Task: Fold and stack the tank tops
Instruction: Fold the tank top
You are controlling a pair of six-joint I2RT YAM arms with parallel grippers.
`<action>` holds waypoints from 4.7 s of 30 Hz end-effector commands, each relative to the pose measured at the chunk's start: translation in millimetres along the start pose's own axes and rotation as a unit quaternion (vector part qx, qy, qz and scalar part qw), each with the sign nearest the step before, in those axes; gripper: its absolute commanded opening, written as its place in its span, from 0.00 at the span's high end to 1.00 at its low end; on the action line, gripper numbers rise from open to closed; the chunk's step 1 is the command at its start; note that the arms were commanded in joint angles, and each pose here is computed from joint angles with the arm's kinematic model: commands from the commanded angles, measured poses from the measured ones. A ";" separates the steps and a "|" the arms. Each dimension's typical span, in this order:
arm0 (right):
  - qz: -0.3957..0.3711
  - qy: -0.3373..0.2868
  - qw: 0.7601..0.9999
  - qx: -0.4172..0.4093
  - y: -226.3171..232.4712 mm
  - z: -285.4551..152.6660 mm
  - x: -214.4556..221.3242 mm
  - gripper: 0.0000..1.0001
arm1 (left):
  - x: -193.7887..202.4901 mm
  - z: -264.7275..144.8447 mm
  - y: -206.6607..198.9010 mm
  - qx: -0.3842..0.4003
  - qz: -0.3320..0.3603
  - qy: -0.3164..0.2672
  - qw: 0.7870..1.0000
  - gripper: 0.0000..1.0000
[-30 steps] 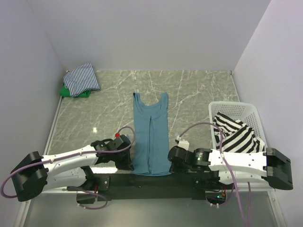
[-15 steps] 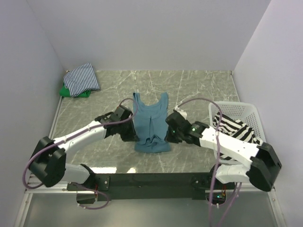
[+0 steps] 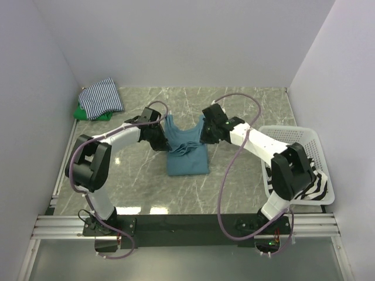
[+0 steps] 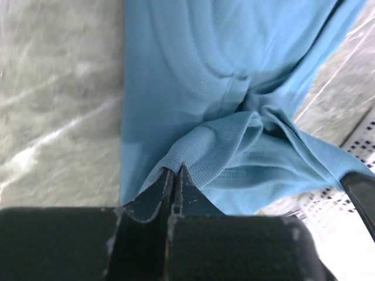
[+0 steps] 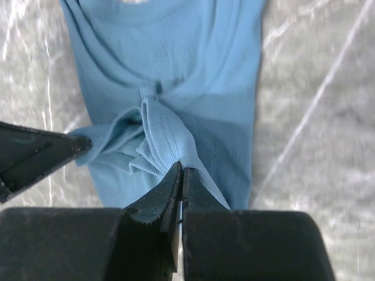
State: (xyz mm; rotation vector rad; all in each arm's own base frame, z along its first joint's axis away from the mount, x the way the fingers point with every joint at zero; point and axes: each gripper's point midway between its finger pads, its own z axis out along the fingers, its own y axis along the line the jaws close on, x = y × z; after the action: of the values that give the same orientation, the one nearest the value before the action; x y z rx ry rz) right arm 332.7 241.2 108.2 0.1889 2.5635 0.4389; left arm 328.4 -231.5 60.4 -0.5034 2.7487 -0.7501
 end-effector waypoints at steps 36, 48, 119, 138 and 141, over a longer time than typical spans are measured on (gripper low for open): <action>-0.001 -0.048 0.998 0.028 -34.8 8.0 -26.1 0.50 | -0.8 -32.2 9.4 0.042 0.009 -0.072 0.996 0.56; -0.020 -0.002 1.000 0.023 -42.4 15.5 27.0 0.49 | 45.6 -21.5 36.0 -0.024 0.010 -0.058 0.998 0.52; -0.065 0.046 0.996 -0.033 1.0 -69.2 97.1 1.00 | 59.8 -97.8 13.5 -0.009 0.064 -0.069 0.996 0.99; -0.020 0.020 0.998 -0.056 22.2 35.3 -49.9 1.00 | -106.3 -41.3 -55.5 0.043 -0.018 -0.148 0.988 0.99; -0.007 0.018 0.998 -0.060 19.3 48.8 -70.4 1.00 | -128.3 -25.9 -62.5 0.051 -0.022 -0.140 0.989 0.99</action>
State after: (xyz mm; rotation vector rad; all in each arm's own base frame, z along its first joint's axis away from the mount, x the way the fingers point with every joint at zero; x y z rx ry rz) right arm 388.5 252.9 92.9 0.1371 2.6253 0.5299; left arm 418.1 -211.8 111.9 -0.6238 2.5174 -0.6762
